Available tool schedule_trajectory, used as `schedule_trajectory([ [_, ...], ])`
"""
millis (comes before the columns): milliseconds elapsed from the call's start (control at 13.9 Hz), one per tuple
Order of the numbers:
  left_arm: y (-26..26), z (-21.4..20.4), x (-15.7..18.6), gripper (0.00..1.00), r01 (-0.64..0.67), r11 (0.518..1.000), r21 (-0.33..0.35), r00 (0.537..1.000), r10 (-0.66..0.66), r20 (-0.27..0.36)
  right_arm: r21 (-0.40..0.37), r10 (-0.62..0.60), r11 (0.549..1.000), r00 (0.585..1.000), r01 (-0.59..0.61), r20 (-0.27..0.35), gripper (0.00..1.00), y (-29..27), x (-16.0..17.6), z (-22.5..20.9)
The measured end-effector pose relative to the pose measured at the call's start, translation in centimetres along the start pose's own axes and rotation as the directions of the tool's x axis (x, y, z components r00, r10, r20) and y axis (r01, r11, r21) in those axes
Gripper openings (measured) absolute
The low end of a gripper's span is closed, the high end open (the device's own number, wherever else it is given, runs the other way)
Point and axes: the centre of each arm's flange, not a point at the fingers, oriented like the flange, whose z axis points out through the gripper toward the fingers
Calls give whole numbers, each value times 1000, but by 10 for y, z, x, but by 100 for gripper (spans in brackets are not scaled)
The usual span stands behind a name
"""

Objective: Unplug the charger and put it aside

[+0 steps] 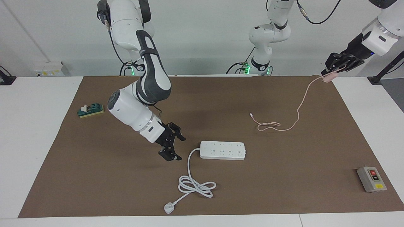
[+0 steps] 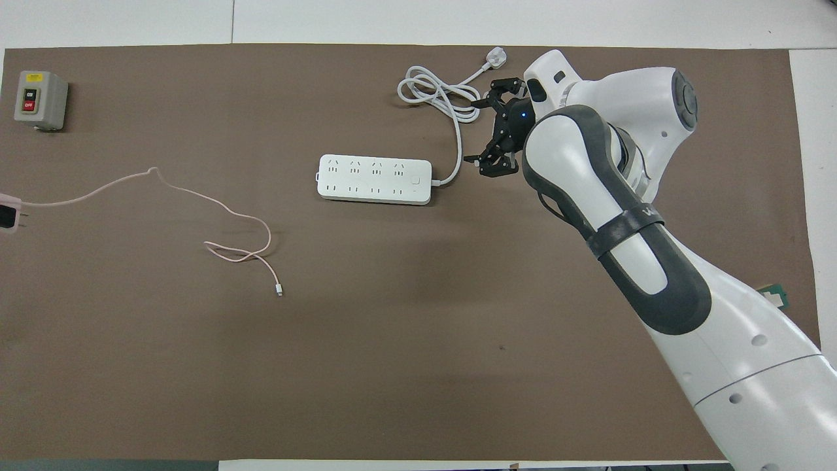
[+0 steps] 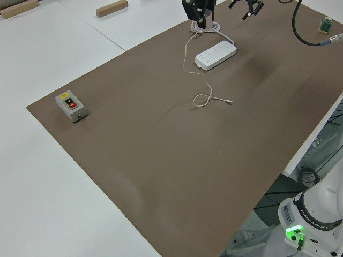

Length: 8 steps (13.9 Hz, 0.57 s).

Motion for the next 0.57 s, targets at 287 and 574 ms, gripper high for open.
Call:
schedule_trajectory([
  [287, -3, 9, 5, 33, -39, 998, -48, 999, 39, -6, 47, -19, 999, 998, 16, 56, 100, -14, -11, -50],
  [574, -17, 22, 9, 33, -86, 986, -142, 996, 84, -18, 90, 31, 995, 988, -45, 153, 100, -23, -20, -96],
])
